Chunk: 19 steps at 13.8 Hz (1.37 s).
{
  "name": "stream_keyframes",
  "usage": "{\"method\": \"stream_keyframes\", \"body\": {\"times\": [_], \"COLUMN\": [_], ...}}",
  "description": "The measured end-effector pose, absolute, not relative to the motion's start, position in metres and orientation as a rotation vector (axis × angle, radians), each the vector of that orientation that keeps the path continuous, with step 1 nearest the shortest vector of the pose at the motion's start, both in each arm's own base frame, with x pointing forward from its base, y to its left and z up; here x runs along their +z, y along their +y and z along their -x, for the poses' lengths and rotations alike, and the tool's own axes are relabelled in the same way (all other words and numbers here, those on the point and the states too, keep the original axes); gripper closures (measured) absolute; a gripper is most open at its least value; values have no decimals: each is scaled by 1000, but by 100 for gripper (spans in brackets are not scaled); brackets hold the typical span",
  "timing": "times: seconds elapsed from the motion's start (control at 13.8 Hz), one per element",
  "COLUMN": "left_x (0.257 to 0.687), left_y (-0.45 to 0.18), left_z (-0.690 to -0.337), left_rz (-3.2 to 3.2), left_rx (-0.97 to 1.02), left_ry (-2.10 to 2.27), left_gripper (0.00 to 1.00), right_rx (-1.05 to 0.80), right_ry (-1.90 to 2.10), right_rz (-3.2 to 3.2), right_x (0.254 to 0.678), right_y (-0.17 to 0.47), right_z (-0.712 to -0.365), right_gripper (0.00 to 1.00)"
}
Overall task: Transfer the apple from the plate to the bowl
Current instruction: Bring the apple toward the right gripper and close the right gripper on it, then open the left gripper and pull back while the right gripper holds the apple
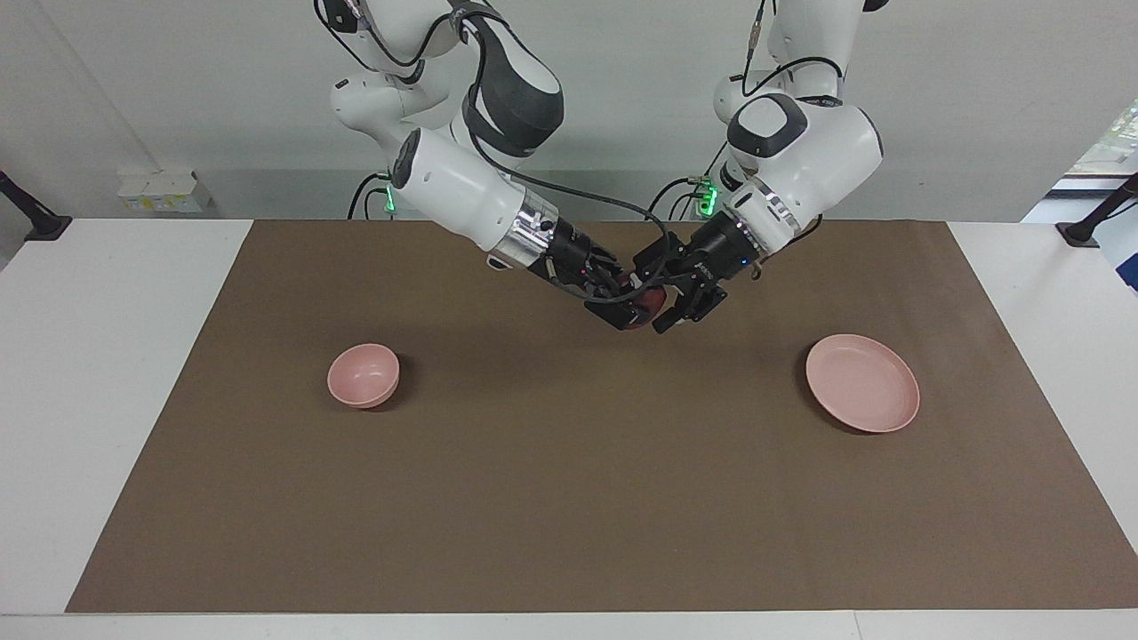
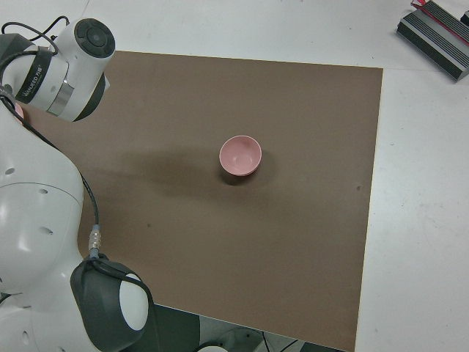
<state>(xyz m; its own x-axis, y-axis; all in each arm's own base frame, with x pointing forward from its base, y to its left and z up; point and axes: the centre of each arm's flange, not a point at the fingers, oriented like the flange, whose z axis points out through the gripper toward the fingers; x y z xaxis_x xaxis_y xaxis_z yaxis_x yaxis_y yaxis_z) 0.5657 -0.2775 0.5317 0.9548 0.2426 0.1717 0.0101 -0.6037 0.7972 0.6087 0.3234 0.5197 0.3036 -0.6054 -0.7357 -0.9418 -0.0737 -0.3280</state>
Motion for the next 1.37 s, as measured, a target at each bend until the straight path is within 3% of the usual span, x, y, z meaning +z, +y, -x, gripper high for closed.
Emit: {"method": "stream_keyframes", "body": {"times": [1.37], "left_x": [561], "left_y": [-285], "left_z": [-545], "left_rz": [-2231], "left_rx": [200], "left_ry": [115], "left_gripper": [0], "right_rx": [616], "right_ry": [1317], "right_rz": [1932], "right_x": [549], "right_y": [306], "right_z": [-591], "right_gripper": [25]}}
